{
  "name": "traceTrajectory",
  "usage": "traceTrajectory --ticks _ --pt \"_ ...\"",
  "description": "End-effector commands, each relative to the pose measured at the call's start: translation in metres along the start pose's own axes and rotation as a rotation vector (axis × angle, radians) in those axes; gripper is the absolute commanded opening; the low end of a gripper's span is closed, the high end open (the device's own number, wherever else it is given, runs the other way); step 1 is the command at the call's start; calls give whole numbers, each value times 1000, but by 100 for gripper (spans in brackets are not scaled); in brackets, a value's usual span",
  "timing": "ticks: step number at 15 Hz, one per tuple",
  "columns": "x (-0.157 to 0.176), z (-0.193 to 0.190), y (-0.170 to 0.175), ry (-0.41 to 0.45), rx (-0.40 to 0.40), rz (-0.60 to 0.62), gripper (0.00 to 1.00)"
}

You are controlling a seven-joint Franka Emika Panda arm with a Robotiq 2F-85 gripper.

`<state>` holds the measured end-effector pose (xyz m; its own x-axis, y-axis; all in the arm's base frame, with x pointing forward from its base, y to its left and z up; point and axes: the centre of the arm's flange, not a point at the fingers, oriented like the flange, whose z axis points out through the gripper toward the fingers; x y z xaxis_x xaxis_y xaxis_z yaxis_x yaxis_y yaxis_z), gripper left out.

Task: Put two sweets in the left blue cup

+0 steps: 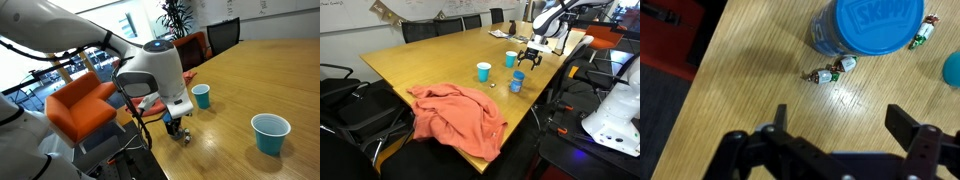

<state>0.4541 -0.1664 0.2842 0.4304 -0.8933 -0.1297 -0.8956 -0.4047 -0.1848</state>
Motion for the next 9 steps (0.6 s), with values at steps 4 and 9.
traceTrajectory --ticks 4,9 --pt "-4 50 -5 -18 71 51 100" --pt "1 71 1 -22 62 68 100"
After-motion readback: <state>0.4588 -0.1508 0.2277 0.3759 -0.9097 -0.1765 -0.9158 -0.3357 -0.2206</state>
